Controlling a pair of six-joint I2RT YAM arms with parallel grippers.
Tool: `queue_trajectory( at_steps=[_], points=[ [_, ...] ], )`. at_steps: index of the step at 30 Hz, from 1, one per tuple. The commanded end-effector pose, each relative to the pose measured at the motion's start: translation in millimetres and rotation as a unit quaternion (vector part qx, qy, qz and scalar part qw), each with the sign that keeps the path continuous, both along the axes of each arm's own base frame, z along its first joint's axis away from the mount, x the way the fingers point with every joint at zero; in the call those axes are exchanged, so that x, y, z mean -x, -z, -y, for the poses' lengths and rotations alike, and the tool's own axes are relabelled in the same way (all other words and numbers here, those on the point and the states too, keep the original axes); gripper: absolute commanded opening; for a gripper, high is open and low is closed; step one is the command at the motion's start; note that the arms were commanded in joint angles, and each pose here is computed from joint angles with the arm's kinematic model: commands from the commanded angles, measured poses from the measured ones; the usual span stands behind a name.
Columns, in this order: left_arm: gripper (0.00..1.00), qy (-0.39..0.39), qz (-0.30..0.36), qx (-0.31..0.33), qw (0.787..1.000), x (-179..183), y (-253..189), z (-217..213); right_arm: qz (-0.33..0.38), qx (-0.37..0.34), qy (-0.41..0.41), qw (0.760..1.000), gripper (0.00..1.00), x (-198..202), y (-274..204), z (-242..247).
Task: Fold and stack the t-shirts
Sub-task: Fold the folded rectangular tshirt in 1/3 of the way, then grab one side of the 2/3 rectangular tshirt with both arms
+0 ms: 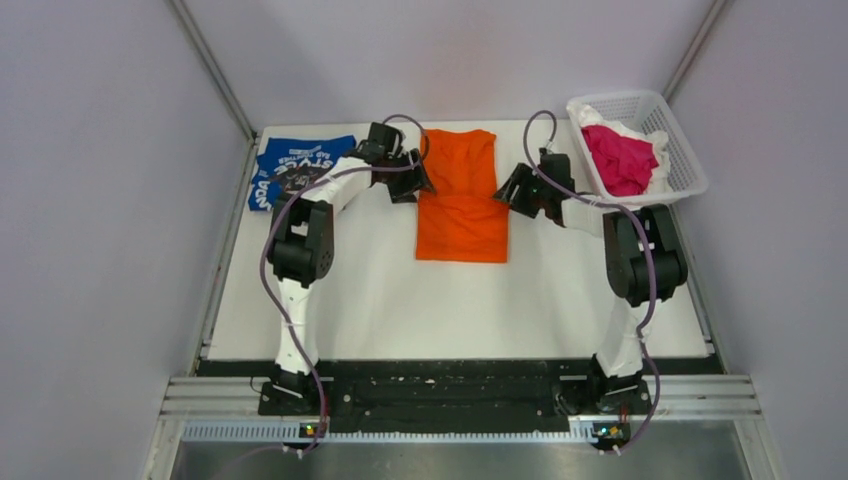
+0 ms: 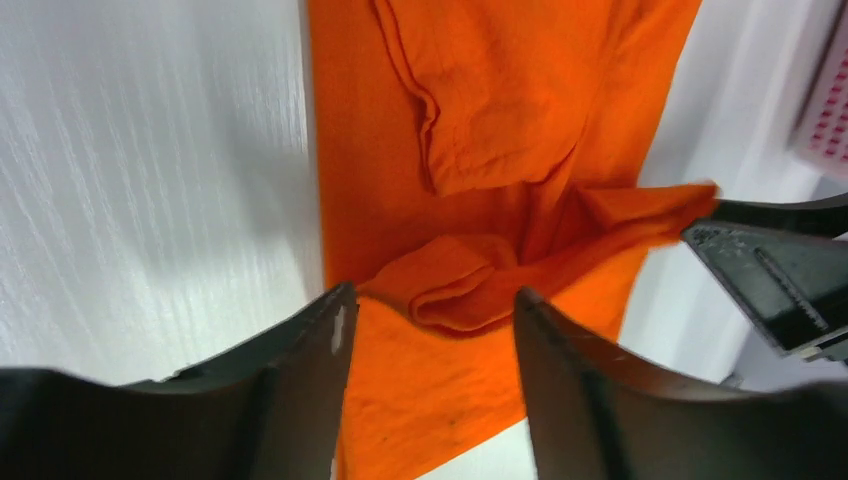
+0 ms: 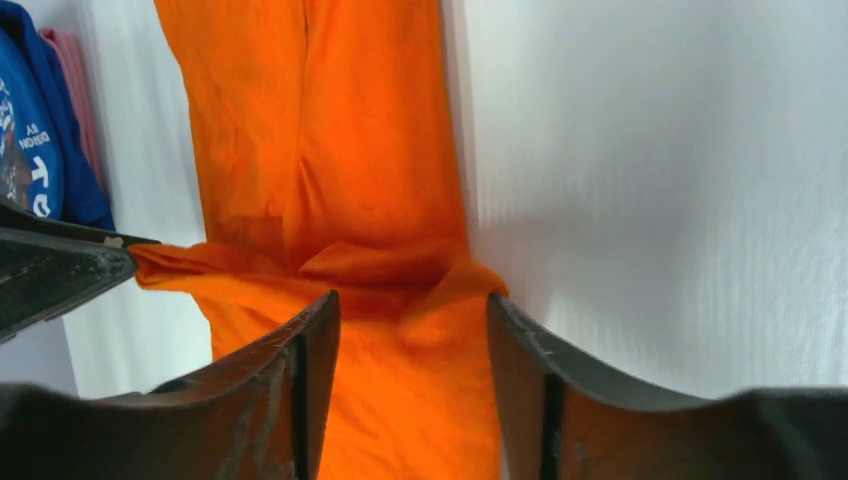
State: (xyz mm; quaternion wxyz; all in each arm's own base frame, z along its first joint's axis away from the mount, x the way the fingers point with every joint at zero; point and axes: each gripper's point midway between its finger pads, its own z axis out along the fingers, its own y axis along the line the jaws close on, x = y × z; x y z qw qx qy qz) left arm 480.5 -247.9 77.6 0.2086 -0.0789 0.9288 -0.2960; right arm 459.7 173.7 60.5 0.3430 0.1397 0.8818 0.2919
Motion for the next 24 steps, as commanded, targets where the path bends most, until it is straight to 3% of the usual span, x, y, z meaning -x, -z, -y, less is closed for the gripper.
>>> queue_trajectory(
  at_steps=[1,3,4,10,16,24],
  points=[
    [0.72,0.007,0.060,0.024,0.998,-29.3,-48.7,-0.3,0.070,0.000,0.005,0.998,0.68,-35.9,-49.9,5.9],
    [0.93,0.007,0.078,0.025,0.997,-28.6,-66.6,-1.9,0.080,0.005,0.007,0.997,0.84,-33.4,-60.8,8.2],
    [0.98,0.006,0.084,0.025,0.996,-25.6,-71.6,-3.3,0.084,0.008,0.009,0.996,0.88,-30.4,-65.2,10.3],
    [0.99,-0.003,0.078,0.022,0.997,18.7,-72.2,-16.9,0.074,0.021,0.004,0.997,0.94,12.2,-57.8,19.5],
    [0.99,-0.003,0.047,0.010,0.999,82.2,-49.6,-19.7,0.072,0.027,-0.053,0.996,0.99,53.3,-55.6,-3.8],
    [0.99,0.004,-0.012,-0.017,1.000,131.1,0.1,-15.7,0.000,0.032,0.013,0.999,0.98,97.8,-19.3,12.2]
  ],
)
